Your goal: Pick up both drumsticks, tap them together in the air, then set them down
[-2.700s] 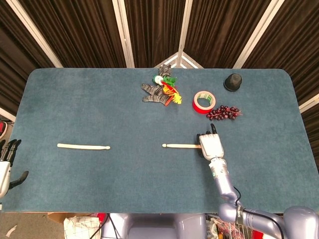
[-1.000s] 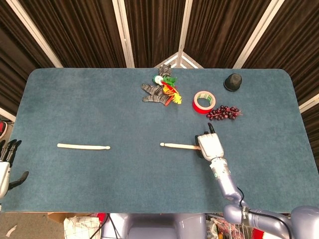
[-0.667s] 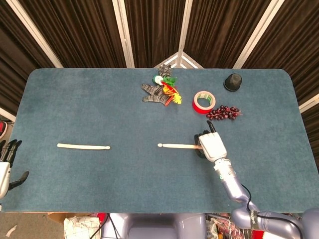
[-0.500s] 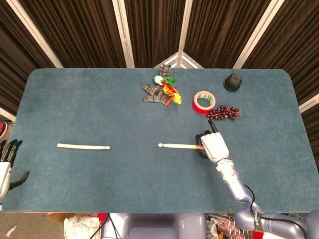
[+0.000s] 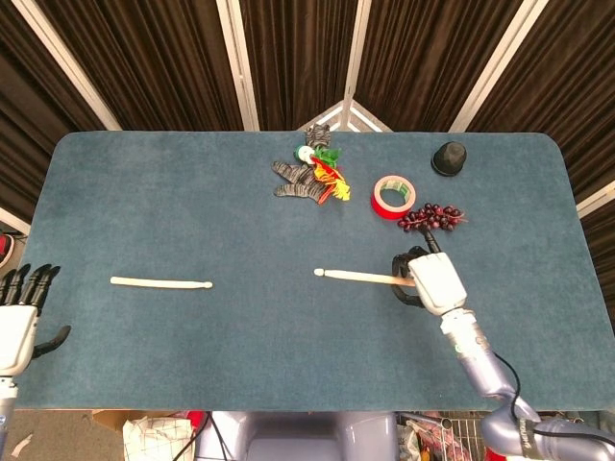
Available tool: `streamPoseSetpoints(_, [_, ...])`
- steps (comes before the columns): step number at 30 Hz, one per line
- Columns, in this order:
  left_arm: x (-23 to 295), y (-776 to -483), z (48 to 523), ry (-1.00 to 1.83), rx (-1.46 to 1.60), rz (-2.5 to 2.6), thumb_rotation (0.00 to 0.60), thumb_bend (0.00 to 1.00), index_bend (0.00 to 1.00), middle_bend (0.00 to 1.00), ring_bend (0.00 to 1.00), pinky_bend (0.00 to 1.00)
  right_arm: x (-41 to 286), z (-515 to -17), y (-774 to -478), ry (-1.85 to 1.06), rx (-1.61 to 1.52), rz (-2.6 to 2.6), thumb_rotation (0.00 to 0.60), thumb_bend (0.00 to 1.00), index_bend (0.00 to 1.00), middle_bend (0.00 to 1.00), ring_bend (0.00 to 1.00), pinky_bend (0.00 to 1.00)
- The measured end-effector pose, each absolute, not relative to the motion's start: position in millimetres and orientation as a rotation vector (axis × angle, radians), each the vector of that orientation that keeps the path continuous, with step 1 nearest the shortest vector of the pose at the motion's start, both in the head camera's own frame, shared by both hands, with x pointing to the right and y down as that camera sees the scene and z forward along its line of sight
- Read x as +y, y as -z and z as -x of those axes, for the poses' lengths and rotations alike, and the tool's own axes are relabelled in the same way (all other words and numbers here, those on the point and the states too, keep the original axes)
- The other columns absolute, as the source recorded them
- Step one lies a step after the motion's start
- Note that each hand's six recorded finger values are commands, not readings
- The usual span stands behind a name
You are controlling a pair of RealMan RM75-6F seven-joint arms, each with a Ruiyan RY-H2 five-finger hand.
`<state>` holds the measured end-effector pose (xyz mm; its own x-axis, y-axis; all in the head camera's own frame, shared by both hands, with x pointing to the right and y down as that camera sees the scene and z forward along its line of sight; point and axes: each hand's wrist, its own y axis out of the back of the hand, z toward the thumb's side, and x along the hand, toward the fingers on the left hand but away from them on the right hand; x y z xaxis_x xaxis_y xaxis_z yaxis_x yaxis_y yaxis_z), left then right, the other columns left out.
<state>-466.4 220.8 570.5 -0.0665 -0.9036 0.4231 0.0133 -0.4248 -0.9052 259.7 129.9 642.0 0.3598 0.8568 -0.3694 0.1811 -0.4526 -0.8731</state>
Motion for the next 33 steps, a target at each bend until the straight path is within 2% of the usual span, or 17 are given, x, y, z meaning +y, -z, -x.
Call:
streamPoseSetpoints(7, [205.3,-591.9,459.8,1.621,0.94,1.514,0.6,0.32,0.11,0.12,0.0,0.0,125.4,-273.6,-618.7,-1.071,-0.962,1.854,0.6,0.43,0.76,0.6,0.41,0.0])
streamPoseSetpoints(18, [179.4,-631.9,459.7,1.691,0.873,1.544,0.6,0.32,0.12,0.18,0.0,0.0,119.1,-290.2,-598.3,-1.023,-1.041,1.848,0.6,0.43,0.76,0.61,0.42,0.0])
streamPoseSetpoints(24, [169.1,-645.5,457.5,1.692,0.873,1.546,0.6,0.32,0.15,0.23,0.0,0.0,114.8,-297.3,-588.1,-0.995,-1.078,1.842,0.6,0.43,0.76,0.61,0.42,0.0])
streamPoseSetpoints(33, [158.2,-661.9,448.6,1.664,0.888,1.557,0.6,0.32,0.18,0.26,0.0,0.0,115.4,-298.9,-578.6,-0.95,-1.101,1.857,0.6,0.43,0.76,0.61,0.42,0.0])
